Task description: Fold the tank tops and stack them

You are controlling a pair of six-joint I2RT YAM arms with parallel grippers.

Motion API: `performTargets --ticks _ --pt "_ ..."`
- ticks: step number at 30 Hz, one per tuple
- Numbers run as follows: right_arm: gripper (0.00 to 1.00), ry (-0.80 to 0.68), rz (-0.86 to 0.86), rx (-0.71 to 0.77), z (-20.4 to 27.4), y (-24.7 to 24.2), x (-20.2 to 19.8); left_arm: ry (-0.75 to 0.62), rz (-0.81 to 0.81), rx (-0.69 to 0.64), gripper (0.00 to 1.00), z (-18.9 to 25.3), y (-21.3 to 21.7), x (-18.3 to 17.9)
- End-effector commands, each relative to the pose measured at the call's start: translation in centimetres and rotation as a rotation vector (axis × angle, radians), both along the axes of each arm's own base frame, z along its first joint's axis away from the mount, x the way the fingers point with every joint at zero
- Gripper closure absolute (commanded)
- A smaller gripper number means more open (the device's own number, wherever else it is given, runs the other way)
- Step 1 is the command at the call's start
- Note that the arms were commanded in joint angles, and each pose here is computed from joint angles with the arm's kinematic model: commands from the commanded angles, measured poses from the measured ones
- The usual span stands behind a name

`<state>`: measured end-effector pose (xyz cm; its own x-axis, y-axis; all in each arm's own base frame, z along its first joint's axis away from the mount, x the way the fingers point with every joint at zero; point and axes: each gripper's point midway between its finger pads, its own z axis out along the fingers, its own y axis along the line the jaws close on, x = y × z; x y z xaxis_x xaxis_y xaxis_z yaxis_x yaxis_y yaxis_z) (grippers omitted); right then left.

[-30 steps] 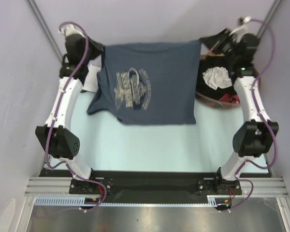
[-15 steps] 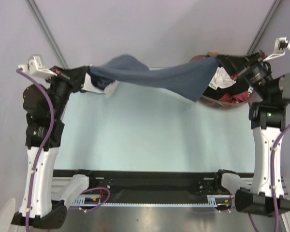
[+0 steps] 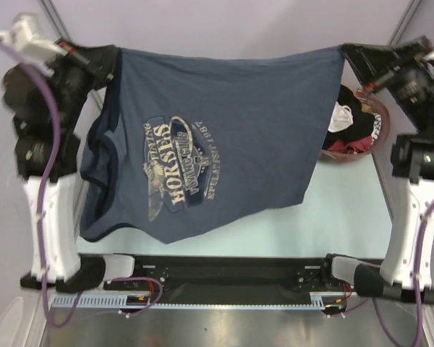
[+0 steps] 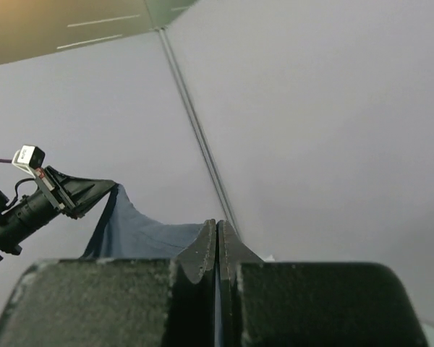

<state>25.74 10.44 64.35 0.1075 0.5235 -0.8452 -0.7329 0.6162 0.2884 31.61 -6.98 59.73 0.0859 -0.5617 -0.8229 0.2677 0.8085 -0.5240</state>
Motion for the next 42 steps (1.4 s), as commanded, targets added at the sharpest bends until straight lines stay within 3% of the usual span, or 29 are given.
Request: performTargets --ticks 1,3,7,11,14,17,23,28,32,38,42 --pt "1.0 0.361 0.018 0.057 -9.8 -0.8 11.6 0.391 -0.084 0.048 1.0 -12.1 -2.1 9.6" --pt "1.0 0.413 0.021 0.048 -12.6 0.0 12.8 0.472 -0.105 0.04 1.0 -15.5 -2.6 11.4" --pt "1.0 0.477 0.027 0.031 -16.1 0.3 15.0 0.443 -0.055 0.036 1.0 -16.9 -1.9 11.7" --pt "1.0 0.451 0.053 0.025 -16.6 0.5 15.6 0.386 -0.021 0.047 1.0 -15.8 -1.1 10.3" --pt "1.0 0.42 0.06 0.023 -15.8 0.7 14.6 0.249 0.001 0.042 1.0 -12.7 -0.5 7.9" --pt "1.0 0.346 0.082 0.003 -13.3 1.2 11.9 0.148 0.007 0.05 1.0 -9.3 -0.1 4.7" --pt "1.0 0.152 0.093 -0.041 -7.9 2.1 2.4 -0.019 -0.016 0.054 1.0 -4.8 0.2 -3.6" --pt "1.0 -0.045 0.076 -0.089 -5.6 2.8 -7.3 -0.112 -0.031 0.028 1.0 -5.2 0.5 -10.0" --pt "1.0 -0.087 0.075 -0.096 -5.3 3.0 -10.2 -0.135 -0.016 0.019 1.0 -5.6 1.0 -12.0" --pt "1.0 -0.081 0.088 -0.091 -4.6 3.1 -10.3 -0.122 -0.029 0.024 1.0 -4.3 0.8 -11.8" --pt "1.0 0.091 0.063 -0.052 -7.1 2.3 -4.8 -0.065 -0.019 0.035 1.0 -5.4 0.7 -9.3"
